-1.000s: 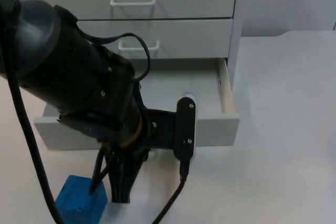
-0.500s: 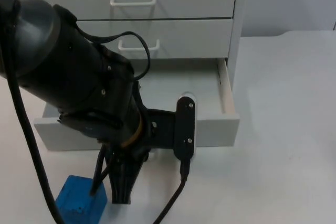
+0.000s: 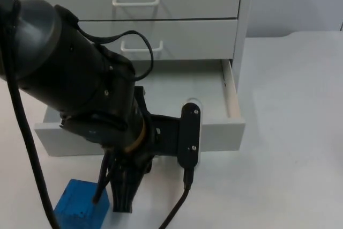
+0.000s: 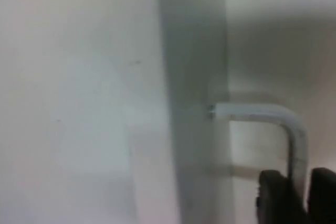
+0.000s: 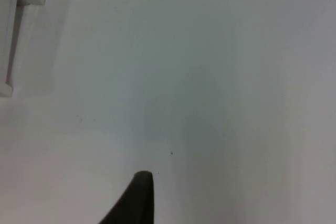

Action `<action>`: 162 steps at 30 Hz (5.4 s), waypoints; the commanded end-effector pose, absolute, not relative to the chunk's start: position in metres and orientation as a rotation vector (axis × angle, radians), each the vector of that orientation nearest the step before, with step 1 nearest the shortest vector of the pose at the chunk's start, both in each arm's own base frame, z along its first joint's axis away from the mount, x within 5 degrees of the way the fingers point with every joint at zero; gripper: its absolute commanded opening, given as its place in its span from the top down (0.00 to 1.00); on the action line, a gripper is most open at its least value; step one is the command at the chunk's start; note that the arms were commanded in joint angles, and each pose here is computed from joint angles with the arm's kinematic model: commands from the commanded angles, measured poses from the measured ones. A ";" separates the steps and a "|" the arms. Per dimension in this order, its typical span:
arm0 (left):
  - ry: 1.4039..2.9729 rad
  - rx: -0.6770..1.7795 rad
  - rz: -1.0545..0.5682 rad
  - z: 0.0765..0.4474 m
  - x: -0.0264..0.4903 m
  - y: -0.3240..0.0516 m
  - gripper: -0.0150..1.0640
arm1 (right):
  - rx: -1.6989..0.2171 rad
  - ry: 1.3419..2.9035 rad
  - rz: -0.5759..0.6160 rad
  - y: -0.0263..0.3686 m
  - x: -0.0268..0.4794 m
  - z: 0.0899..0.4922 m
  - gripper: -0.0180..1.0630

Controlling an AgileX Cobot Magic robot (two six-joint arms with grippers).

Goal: Open the drawer with the left hand, place the block into the drawer with the right hand, then close the drawer with the left hand.

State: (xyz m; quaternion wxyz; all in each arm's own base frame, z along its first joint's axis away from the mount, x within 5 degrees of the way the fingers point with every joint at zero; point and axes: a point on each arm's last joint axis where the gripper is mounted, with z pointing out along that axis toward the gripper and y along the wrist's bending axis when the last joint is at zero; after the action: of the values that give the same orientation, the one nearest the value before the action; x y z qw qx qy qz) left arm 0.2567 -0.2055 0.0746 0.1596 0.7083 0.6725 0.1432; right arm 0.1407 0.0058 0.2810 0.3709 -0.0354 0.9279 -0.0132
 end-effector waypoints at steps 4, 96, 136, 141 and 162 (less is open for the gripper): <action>1.927 2.019 0.337 0.074 0.245 -0.209 0.43 | -0.081 2.371 -0.040 0.005 0.141 0.281 0.03; 2.207 0.089 -0.134 0.323 0.063 -0.010 0.01 | -1.375 2.242 0.024 0.318 0.207 0.234 0.12; 2.205 0.096 -0.097 0.323 0.063 -0.008 0.01 | -1.669 2.159 0.150 0.429 0.211 0.103 0.47; 2.205 0.096 -0.097 0.323 0.063 -0.008 0.01 | -1.670 2.149 0.154 0.428 0.211 0.112 0.98; 2.205 0.099 -0.096 0.323 0.063 -0.008 0.01 | -0.909 2.259 0.096 0.350 0.259 0.247 0.98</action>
State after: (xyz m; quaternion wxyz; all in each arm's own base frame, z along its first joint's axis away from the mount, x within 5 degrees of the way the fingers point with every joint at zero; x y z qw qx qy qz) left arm 0.0633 -0.0086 0.3236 0.4484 0.0417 0.8920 -0.0406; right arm 0.2529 0.3551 0.2502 0.3321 -0.3911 0.8577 0.0325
